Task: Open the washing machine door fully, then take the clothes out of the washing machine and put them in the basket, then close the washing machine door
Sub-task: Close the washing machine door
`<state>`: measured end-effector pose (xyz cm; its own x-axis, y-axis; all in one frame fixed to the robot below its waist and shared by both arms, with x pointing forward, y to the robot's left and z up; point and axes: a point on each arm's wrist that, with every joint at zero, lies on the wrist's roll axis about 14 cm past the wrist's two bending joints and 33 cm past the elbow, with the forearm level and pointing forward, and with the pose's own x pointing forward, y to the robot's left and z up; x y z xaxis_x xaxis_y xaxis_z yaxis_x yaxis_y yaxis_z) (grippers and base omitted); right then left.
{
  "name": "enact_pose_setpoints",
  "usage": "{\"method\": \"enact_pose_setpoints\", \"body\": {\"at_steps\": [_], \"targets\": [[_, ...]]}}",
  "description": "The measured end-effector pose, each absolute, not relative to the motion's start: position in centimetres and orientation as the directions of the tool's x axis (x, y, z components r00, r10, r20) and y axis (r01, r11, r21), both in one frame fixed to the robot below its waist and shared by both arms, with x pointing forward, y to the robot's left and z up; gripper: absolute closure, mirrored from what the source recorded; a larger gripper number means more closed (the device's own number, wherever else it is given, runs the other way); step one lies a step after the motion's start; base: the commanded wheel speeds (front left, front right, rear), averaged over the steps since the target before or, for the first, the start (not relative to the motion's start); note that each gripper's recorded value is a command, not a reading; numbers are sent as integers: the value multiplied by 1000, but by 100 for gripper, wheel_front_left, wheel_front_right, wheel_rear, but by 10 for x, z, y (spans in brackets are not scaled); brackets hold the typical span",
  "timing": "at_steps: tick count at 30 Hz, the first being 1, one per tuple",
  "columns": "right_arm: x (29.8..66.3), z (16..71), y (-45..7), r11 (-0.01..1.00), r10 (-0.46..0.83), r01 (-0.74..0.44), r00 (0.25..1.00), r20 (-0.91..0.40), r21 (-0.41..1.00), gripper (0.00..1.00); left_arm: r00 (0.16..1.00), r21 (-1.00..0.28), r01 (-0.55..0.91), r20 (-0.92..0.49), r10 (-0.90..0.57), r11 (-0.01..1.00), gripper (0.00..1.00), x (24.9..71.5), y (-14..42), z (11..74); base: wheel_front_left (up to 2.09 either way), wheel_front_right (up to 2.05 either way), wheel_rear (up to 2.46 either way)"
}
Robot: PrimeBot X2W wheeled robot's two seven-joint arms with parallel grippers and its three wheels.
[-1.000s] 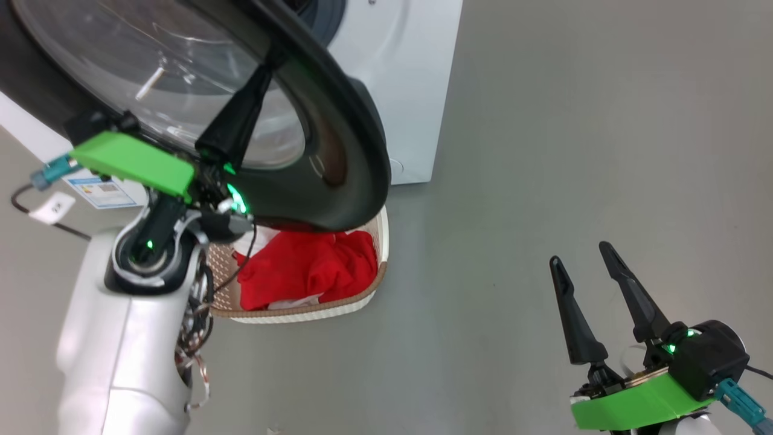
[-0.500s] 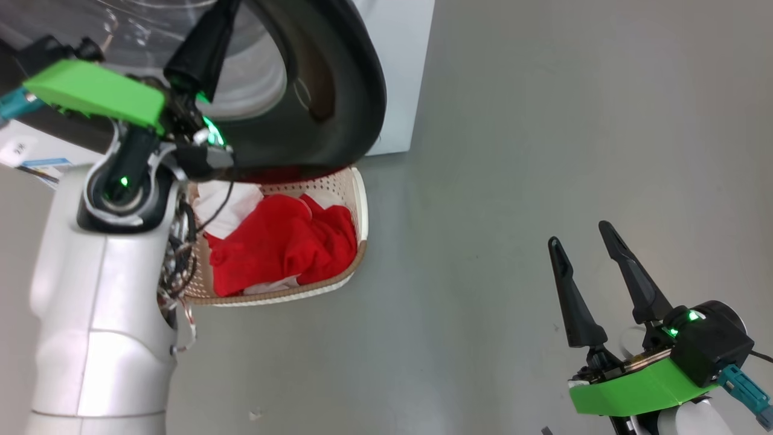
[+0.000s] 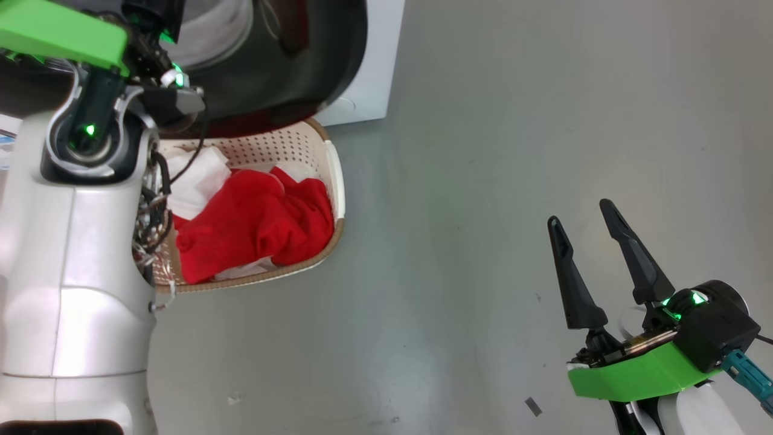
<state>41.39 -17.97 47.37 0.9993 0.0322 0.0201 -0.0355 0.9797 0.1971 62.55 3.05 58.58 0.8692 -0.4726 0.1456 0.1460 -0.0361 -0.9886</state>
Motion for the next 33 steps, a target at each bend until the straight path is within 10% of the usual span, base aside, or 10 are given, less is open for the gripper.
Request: {"method": "enact_pose_setpoints", "body": {"at_steps": [24,26,33], "targets": [[414,481,-186,980,15,-23,999,40,196,0,835,-980,194,184,-519,-35,100,617,19,593,0,0,0],[414,484,-186,980,15,-25,999,49,197,0,837,-981,191,176,-518,-24,0,609,21,589,0,0,0],[413,496,-183,979,22,-38,996,82,200,0,883,-944,248,129,-451,216,0,585,45,576,0,0,0]]}}
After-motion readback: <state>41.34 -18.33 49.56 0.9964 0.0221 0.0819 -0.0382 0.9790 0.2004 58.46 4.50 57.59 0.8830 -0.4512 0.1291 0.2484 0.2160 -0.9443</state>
